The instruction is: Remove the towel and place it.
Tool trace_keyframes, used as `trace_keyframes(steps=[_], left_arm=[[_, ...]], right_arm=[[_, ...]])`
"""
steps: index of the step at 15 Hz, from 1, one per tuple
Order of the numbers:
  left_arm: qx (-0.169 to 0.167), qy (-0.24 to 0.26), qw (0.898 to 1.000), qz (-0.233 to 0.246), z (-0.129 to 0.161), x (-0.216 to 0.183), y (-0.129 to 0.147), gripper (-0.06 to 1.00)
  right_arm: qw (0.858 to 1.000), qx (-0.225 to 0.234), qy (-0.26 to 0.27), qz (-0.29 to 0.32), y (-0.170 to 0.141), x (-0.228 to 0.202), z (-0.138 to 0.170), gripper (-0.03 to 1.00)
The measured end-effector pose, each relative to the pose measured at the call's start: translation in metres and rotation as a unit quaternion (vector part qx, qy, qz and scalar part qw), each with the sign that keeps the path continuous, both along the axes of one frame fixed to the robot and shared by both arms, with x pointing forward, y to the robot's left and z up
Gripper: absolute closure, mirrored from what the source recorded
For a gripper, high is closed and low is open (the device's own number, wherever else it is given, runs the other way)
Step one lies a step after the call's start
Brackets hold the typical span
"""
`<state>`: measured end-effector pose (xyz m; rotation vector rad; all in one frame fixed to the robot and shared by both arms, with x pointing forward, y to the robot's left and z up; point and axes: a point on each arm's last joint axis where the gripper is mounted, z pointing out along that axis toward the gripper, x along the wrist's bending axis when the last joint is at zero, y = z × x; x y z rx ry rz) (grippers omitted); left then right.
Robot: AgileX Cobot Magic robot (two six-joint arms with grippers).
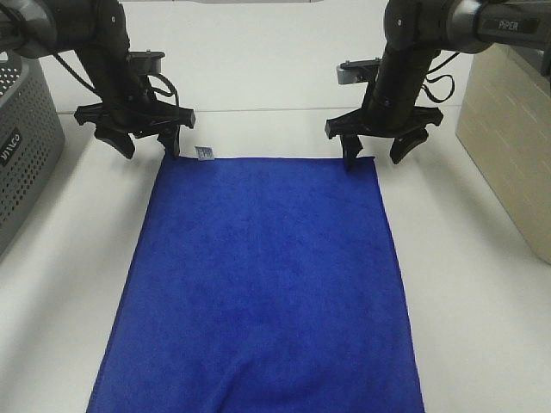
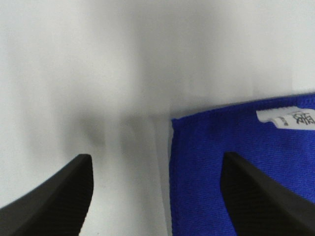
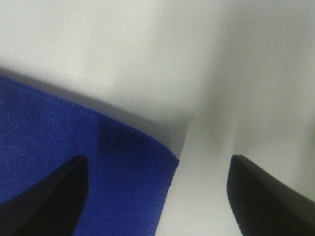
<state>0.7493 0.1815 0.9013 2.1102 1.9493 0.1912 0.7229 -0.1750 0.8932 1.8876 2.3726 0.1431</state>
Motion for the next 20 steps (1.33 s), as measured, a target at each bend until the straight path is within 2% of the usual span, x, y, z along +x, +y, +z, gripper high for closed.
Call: trace_keyframes(steps=[3,5,9,13,20], left_arm=[[-0.004,-0.014,1.0,0.001,0.001,0.002,-0.001,0.28],[-0.005,-0.018,1.0,-0.003,-0.001,0.003,-0.001,0.29],[-0.005,0.001,1.0,-0.003,-0.023,0.004,-0.002,0.3],[-0.008,0.007,1.0,-0.011,-0.027,0.003,-0.003,0.3],[-0.009,0.009,1.0,-0.018,-0.027,0.003,-0.004,0.34]], right_arm=[[1.0,0.003,-0.001,-0.001,0.001,0.001,-0.003,0.2],[1.0,0.0,0.011,-0.001,0.001,0.001,-0.016,0.2],[1.0,-0.003,0.02,-0.001,0.0,0.0,-0.019,0.2],[1.0,-0.003,0.02,-0.001,0.0,0.0,-0.019,0.21],[1.0,-0.002,0.022,-0.002,0.001,0.0,-0.019,0.3]])
